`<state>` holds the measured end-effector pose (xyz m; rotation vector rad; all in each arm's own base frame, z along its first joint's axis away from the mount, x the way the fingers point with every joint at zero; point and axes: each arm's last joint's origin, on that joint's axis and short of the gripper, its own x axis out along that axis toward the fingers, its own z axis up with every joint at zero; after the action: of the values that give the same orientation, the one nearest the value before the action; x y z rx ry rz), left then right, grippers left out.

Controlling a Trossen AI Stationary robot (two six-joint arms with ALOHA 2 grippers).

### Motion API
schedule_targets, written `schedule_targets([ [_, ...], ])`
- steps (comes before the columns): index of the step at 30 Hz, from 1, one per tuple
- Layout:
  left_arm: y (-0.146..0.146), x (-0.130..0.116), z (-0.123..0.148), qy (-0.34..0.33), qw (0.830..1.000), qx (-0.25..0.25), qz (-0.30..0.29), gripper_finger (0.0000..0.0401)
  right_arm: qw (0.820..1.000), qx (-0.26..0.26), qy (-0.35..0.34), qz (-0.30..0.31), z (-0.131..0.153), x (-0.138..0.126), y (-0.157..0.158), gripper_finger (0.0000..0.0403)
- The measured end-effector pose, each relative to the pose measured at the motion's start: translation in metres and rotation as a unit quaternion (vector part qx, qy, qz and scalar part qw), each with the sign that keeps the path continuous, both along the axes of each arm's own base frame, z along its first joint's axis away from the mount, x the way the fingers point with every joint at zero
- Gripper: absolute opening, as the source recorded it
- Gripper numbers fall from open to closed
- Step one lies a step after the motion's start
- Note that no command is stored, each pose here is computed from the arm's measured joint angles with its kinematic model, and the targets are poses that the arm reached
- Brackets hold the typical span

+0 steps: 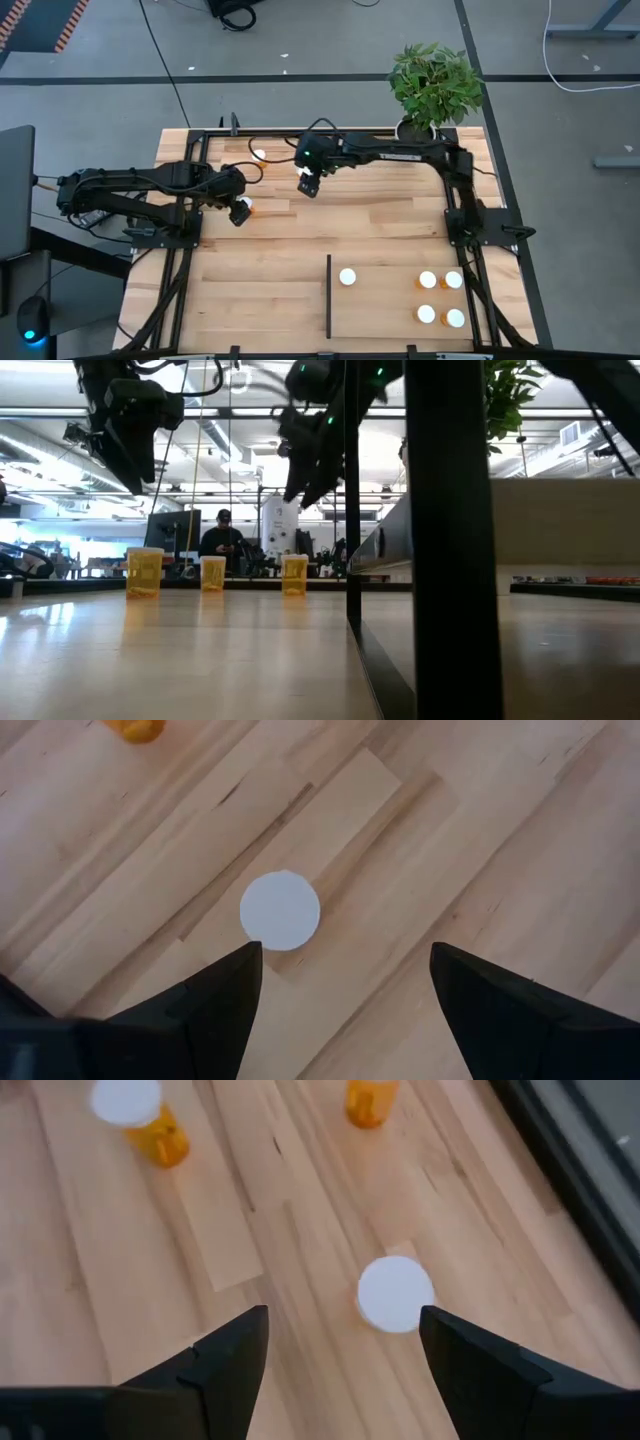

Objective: Pick and place medicine bottles onto shelf by color
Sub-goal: Put the orange pill bottle on the shelf aligned with the other orange pill bottles

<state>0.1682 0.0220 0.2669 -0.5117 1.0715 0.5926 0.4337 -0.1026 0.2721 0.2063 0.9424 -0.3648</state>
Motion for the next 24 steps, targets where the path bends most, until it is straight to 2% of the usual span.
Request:
schedule_targets([
  [8, 0.000, 0.000, 0.000, -0.007, 0.999, -0.013, 0.032, 0.0293, 0.999, 0.017, 0.036, -0.009, -0.037, 0.016, -0.016, 0.0269],
  [15, 0.000, 0.000, 0.000, -0.007, 0.999, -0.013, 0.032, 0.0293, 0.999, -0.008, 0.041, -0.026, -0.048, 0.021, -0.021, 0.0269],
  [24, -0.001, -0.001, -0.001, 0.003, 1.000, -0.022, 0.015, 0.0293, 0.998, -0.010, 0.054, -0.038, -0.063, 0.024, -0.025, 0.0269],
])
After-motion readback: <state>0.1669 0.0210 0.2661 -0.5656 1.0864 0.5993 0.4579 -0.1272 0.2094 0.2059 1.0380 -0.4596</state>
